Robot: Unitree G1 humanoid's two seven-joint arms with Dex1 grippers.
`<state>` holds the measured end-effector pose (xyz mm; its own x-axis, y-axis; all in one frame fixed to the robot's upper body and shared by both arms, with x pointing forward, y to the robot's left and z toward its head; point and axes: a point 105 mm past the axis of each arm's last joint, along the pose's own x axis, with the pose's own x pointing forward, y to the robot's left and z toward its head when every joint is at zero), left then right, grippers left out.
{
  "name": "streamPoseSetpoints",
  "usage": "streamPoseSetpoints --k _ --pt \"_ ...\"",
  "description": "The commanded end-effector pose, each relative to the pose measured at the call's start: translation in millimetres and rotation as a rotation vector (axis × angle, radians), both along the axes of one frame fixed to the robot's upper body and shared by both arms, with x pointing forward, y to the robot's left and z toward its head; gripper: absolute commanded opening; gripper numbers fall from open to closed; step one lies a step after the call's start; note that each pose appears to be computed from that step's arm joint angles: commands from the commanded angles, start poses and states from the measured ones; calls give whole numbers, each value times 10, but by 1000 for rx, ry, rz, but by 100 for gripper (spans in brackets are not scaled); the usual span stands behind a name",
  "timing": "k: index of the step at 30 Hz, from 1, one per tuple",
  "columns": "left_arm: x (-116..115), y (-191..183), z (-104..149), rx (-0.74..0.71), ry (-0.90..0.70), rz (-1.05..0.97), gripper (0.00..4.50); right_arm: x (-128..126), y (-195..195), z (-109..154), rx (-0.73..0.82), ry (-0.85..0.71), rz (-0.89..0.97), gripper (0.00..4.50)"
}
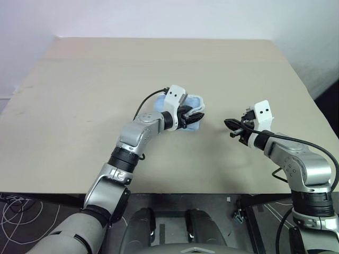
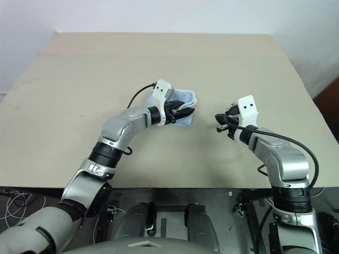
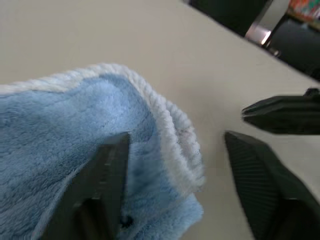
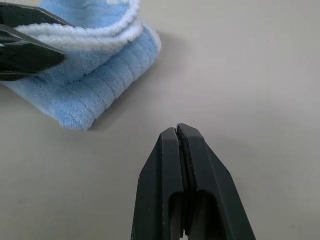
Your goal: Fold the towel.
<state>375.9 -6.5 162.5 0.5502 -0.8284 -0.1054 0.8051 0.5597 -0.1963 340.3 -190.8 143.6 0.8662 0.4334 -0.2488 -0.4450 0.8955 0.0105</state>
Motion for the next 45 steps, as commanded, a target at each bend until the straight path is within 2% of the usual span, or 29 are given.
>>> streamPoseSetpoints --k 1,7,10,13,18,22,27,29,31,34,35,37,39,42,45 --pt "-81 94 277 -85 -69 -19 448 27 96 182 15 -67 33 0" --pt "-68 486 458 -121 -154 68 448 108 161 338 34 -111 44 0" --pt "72 718 437 -73 -182 171 394 147 291 457 47 -144 91 0" --pt "185 830 383 -16 -206 218 293 201 474 525 58 -161 149 0" --pt "333 776 230 72 -215 224 127 323 760 486 72 -153 214 0" --pt "444 686 -120 206 -174 220 3 430 924 127 45 -63 238 0" --pt "433 701 -511 315 -119 203 3 448 937 -240 -3 27 223 0" --pt "416 731 -607 331 -104 206 3 445 919 -290 -5 35 210 0" --pt "410 748 -595 302 -100 216 3 430 917 -265 -3 19 211 0" --pt "399 751 -346 120 -106 234 3 402 908 -106 12 -43 213 0" --pt "375 780 -130 -11 -116 236 3 383 873 5 21 -78 210 0" --pt "308 890 172 -177 -139 238 3 338 798 165 35 -122 199 0" --pt "234 1051 330 -231 -165 247 3 271 715 271 52 -136 193 0" --pt "132 1357 304 -135 -197 278 0 161 595 329 87 -108 186 58" --pt "38 1578 171 -14 -199 292 0 113 533 292 154 -31 165 157"
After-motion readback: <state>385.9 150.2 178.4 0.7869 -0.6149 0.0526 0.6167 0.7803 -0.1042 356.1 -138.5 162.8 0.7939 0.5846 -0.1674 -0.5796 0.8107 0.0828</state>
